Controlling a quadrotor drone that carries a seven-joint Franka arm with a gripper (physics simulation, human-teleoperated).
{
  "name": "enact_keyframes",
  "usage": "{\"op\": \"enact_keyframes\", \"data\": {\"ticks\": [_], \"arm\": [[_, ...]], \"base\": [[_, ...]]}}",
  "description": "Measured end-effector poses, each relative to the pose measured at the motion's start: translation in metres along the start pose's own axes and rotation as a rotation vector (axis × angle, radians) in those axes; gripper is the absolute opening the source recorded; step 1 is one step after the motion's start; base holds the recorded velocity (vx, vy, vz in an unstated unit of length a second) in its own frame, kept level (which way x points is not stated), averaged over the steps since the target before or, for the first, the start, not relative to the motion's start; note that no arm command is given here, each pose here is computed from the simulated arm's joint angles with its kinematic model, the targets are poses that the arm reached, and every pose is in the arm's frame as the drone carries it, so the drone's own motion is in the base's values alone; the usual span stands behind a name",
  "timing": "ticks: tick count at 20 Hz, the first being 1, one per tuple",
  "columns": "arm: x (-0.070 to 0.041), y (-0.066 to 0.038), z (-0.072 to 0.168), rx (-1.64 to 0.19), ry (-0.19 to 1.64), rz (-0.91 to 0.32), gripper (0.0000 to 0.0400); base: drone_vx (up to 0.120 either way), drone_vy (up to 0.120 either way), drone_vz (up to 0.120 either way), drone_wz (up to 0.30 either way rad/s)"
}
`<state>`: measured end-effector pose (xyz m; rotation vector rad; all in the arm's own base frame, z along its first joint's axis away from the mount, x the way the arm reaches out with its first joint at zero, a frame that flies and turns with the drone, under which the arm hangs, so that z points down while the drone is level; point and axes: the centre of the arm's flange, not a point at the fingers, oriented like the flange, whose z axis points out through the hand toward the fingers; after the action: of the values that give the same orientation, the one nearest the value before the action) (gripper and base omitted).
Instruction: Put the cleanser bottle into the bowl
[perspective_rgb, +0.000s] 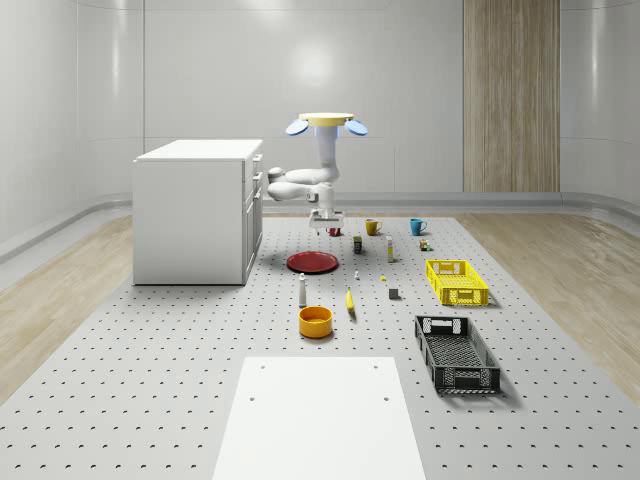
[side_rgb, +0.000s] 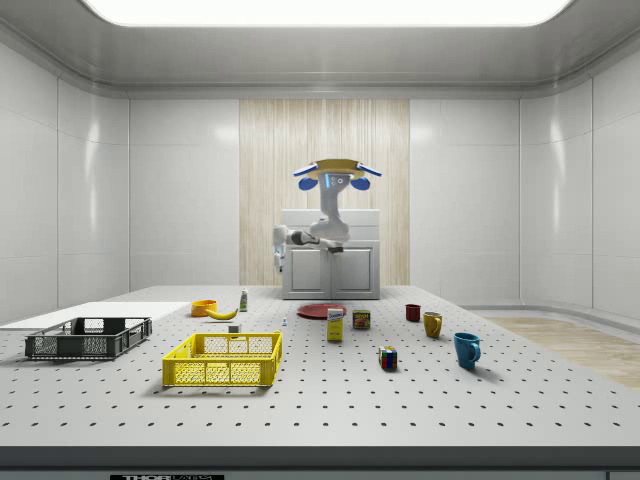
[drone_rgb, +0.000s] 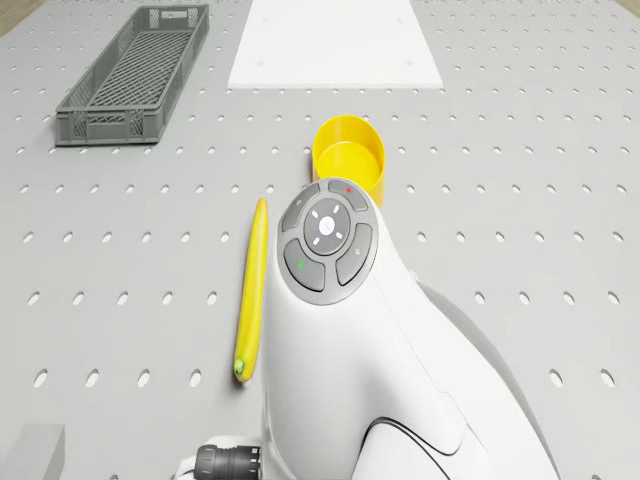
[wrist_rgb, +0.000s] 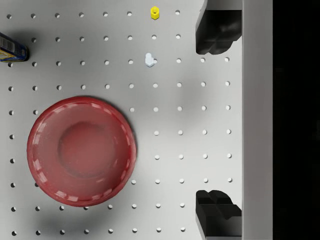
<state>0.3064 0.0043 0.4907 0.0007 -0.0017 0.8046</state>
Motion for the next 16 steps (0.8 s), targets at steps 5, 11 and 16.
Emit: {"op": "enact_keyframes", "data": {"ticks": [5,11,16], "arm": [[-0.002,-0.0023,0.0,0.0,0.0,-0.011,0.04],[-0.0026,-0.003,0.0,0.0,0.0,-0.017,0.04],[-0.0028,-0.0032,0.0,0.0,0.0,-0.018,0.04]], "base": [[0.12,0.024,0.0,0.0],[0.12,0.0,0.0,0.0],[0.12,0.0,0.0,0.0]]}}
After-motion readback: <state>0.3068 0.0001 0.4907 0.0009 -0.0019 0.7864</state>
